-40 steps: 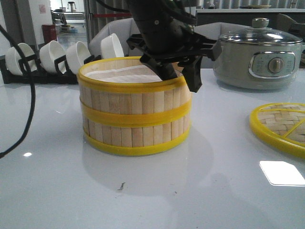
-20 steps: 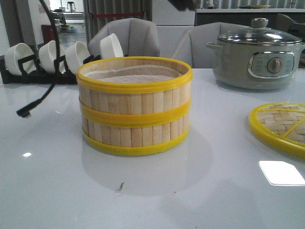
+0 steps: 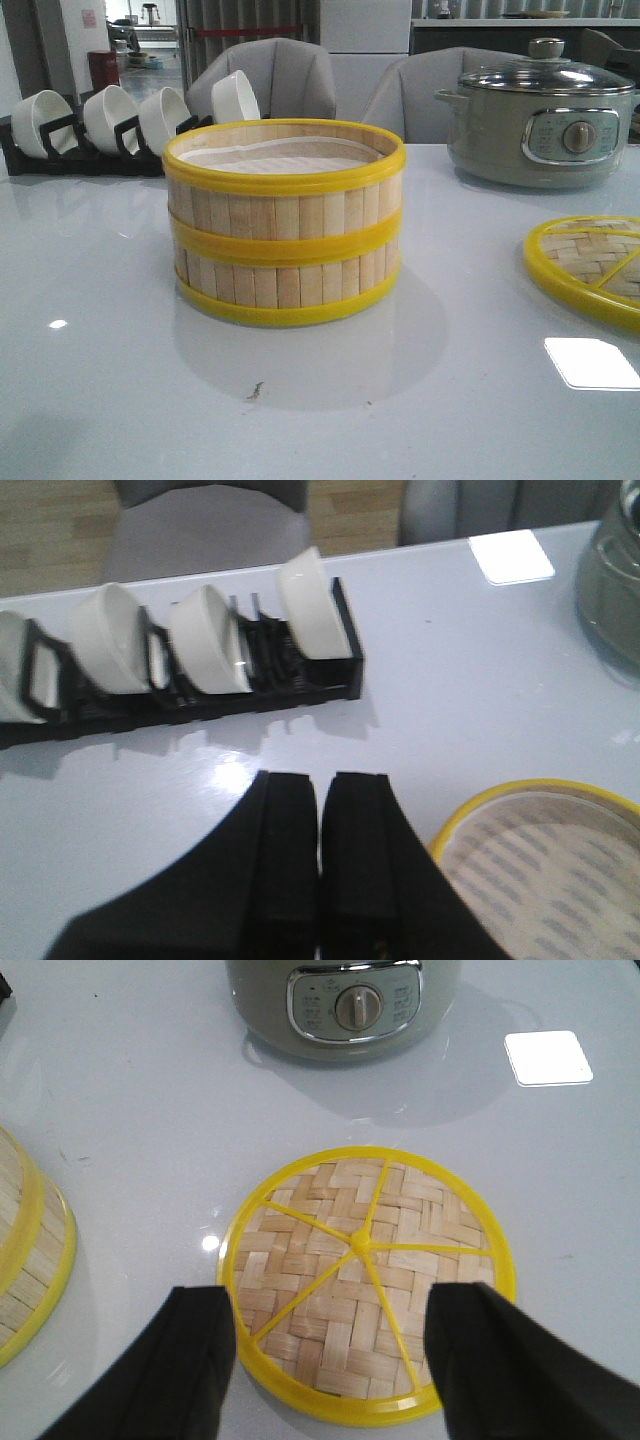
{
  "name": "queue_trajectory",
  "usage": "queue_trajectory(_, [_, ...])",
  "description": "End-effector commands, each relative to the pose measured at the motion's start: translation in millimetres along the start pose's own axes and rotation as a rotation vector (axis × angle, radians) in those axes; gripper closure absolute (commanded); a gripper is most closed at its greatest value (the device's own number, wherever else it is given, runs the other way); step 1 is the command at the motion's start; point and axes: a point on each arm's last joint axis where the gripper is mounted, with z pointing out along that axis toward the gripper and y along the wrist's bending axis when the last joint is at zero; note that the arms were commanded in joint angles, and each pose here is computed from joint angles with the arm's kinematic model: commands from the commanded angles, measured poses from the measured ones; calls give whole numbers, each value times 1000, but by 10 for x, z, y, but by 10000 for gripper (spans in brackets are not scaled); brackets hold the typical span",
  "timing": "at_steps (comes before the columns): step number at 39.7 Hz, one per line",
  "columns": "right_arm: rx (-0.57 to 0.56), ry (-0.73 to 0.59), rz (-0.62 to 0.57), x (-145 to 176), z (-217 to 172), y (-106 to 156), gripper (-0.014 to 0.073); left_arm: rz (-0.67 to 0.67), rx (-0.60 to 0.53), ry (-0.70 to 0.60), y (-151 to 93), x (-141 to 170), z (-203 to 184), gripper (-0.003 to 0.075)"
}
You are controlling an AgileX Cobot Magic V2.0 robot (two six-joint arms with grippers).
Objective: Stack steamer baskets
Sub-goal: 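Open the left gripper and raise it away from the stack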
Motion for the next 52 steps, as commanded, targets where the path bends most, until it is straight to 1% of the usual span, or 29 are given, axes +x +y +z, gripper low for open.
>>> queue_trajectory(1, [-15, -115, 0, -182, -72, 20, 76, -51, -19, -167, 141, -125, -638, 628])
queue_trajectory(6, [-15, -115, 0, -182, -72, 20, 76, -86, -68, -207, 270, 19, -916, 628])
queue_trajectory(8, [-15, -115, 0, -182, -72, 20, 76, -91, -79, -233, 262, 99, -1056, 628])
queue_trajectory(15, [-24, -113, 2, -178, -72, 38, 76, -106, -100, -282, 202, 522, -1301, 628])
queue_trajectory(23, [-27, -111, 0, -176, -72, 45, 76, -123, -108, -294, 128, 1154, -1364, 628])
queue_trajectory(33, [-27, -109, 0, -174, -72, 44, 76, -80, -12, -280, -114, 1862, -1312, 629])
queue_trajectory(39, [-26, -105, 0, -170, -71, 44, 76, -71, -5, -312, -137, 2228, -1353, 636])
queue_trajectory(44, [-26, -102, 0, -168, -71, 43, 76, -69, -12, -348, -130, 2432, -1387, 636])
queue_trajectory(48, [-25, -97, 0, -162, -69, 42, 76, -71, -14, -337, -125, 2561, -1359, 636])
queue_trajectory(52, [-24, -86, 0, -151, -68, 41, 76, -72, -15, -321, -121, 2625, -1328, 636])
